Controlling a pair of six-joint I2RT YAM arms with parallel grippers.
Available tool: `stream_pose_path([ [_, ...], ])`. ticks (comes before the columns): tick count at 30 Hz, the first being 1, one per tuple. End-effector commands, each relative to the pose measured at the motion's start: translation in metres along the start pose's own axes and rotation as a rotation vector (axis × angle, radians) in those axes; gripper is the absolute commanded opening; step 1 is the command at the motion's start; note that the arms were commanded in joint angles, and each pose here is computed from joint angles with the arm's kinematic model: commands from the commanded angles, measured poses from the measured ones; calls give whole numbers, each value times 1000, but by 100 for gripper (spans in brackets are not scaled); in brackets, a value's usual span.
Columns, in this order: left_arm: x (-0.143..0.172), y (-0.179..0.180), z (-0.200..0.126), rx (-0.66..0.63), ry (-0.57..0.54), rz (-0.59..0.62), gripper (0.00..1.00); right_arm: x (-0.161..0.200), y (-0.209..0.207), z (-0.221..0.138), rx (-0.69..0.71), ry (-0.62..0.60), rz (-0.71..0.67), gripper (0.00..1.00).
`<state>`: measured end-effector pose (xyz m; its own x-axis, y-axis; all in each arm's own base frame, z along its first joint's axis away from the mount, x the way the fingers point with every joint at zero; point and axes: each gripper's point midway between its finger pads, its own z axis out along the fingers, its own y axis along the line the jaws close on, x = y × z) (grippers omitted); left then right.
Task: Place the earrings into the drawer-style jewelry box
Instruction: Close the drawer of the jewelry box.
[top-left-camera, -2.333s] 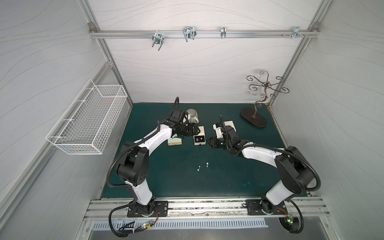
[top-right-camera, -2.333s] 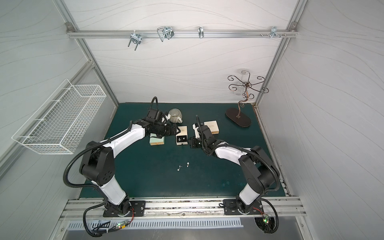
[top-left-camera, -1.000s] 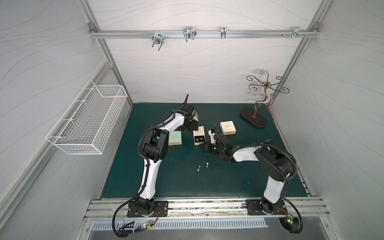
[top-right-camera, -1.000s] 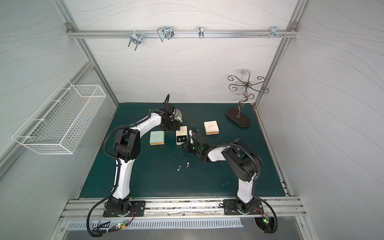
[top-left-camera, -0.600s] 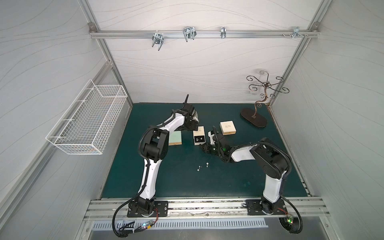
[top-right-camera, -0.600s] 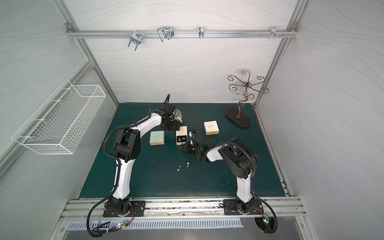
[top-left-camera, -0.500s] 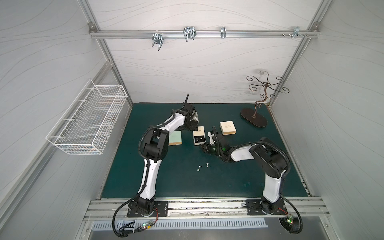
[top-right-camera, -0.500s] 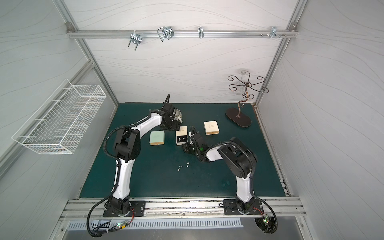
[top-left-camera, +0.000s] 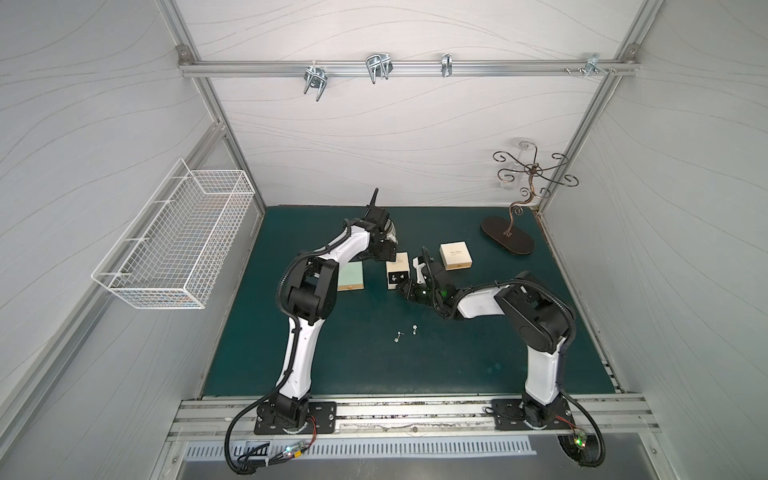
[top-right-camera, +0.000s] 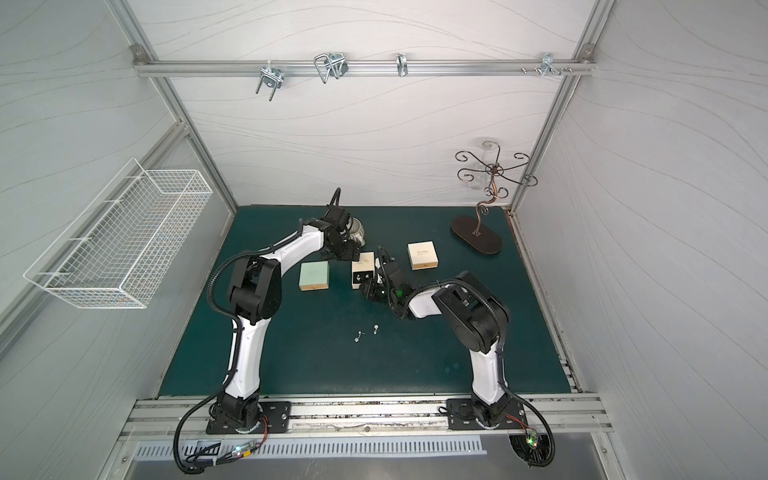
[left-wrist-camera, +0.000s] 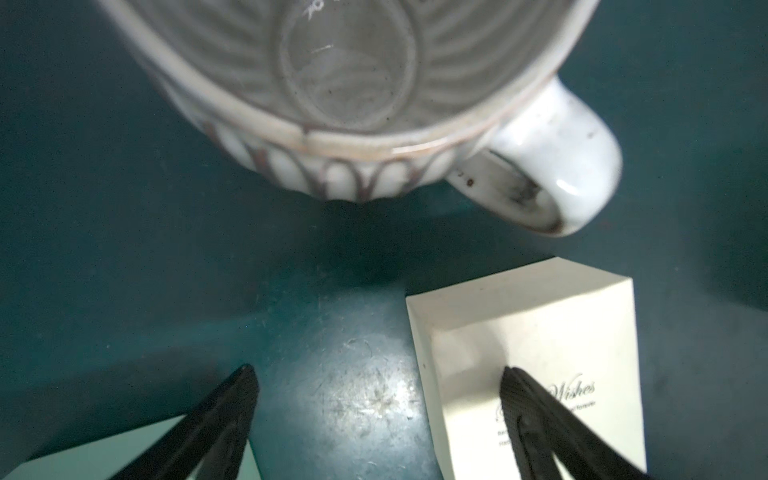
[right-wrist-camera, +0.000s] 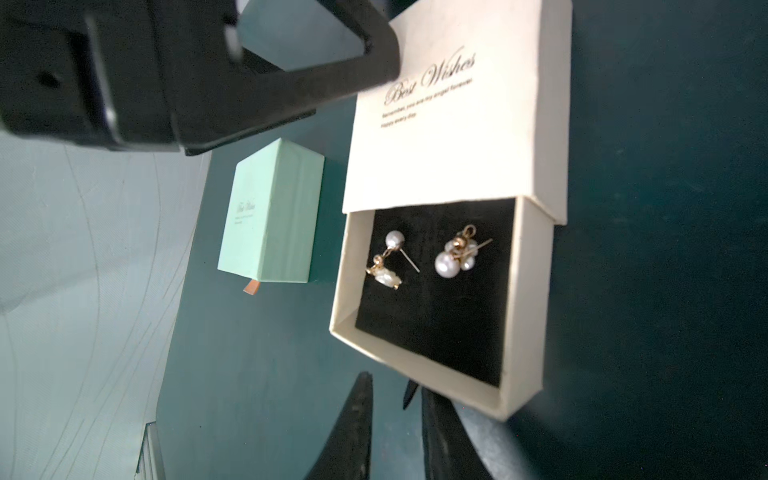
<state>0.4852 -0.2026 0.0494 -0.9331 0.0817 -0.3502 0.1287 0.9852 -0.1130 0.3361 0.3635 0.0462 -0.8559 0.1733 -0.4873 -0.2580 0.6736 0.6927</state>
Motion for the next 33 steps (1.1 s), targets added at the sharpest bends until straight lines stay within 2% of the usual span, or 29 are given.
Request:
stream_pose_path([
  [1,5,0,11,-26,31,29,94,-7,-3,5,8,-16,6,24],
  [33,6,-2,10,-14,37,53,94,-32,-20,20,28,-40,46,23],
])
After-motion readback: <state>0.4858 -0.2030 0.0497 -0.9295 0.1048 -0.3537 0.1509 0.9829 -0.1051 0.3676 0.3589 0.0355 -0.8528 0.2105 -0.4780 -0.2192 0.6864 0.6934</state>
